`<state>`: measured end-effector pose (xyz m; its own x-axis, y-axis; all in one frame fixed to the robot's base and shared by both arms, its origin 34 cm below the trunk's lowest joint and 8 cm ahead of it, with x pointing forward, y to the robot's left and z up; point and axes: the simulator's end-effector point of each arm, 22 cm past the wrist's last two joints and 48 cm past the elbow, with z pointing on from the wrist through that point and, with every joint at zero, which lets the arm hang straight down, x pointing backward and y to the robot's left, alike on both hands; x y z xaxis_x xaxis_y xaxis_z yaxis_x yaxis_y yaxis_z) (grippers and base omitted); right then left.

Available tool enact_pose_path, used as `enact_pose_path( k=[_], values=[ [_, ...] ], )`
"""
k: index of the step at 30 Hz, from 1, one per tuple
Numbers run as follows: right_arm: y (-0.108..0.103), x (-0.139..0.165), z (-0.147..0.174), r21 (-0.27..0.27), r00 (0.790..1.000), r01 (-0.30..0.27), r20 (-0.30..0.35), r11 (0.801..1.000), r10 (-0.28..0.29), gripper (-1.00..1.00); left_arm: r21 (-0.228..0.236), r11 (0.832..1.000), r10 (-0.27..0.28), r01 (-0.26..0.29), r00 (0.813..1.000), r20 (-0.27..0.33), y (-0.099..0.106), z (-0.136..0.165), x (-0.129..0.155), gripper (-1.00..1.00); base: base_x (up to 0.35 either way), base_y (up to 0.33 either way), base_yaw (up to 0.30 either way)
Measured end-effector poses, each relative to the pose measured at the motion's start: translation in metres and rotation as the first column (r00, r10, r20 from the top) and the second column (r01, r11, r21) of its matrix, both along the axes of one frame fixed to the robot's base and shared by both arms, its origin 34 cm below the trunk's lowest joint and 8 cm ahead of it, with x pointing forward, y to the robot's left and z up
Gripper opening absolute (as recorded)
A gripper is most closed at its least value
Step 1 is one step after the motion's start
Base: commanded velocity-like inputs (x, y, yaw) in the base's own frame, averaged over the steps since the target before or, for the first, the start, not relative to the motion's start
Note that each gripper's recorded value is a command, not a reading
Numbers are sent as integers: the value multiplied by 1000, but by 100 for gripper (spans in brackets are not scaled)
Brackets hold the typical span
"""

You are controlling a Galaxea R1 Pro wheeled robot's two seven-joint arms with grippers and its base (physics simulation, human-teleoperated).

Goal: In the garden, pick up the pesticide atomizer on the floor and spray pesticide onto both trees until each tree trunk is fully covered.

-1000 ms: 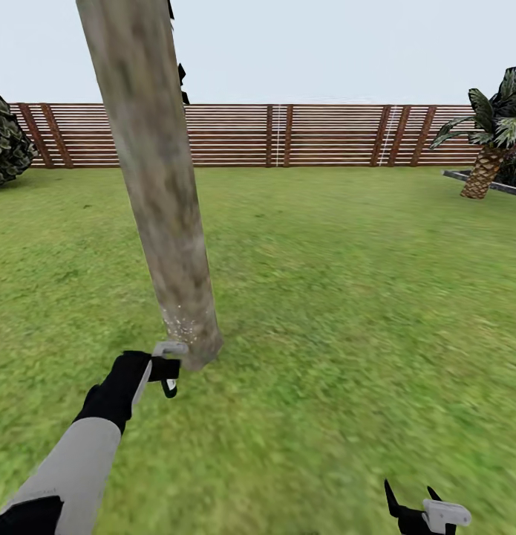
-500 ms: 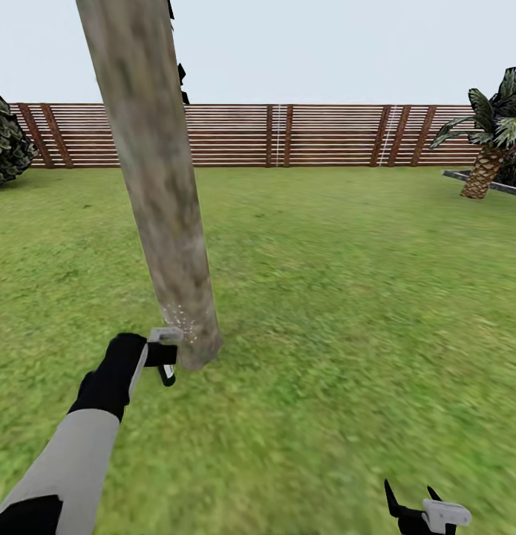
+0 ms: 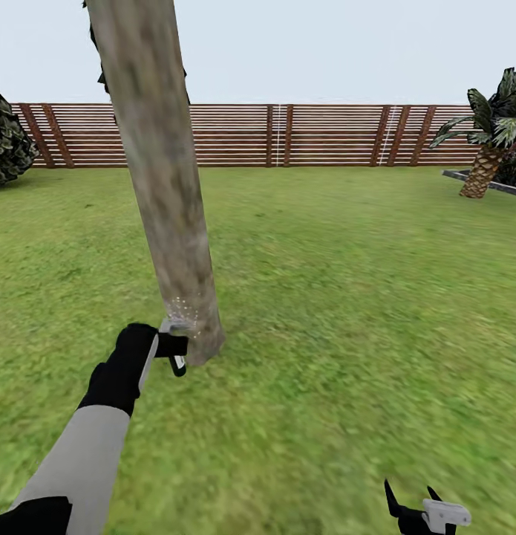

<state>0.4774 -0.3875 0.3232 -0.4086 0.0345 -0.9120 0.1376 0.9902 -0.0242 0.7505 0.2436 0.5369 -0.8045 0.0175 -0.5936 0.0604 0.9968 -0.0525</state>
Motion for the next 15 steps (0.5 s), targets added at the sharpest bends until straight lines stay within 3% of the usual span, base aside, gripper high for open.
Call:
enact_pose_path(
  k=[2,6,10,15],
  values=[
    [0,0,0,0,1000,0,0,1000,0,100,-3,1000,5,-5,1000,14,36,20,0,-100,0,0,0],
    [0,0,0,0,1000,0,0,1000,0,100,31,999,25,-25,1000,19,66,25,0,-100,0,0,0],
    [0,0,0,0,1000,0,0,1000,0,100,21,1000,18,-19,999,27,61,30,4,-100,0,0,0],
    [0,0,0,0,1000,0,0,1000,0,100,-8,1000,-6,7,998,65,35,54,21,-100,0,0,0]
  ],
)
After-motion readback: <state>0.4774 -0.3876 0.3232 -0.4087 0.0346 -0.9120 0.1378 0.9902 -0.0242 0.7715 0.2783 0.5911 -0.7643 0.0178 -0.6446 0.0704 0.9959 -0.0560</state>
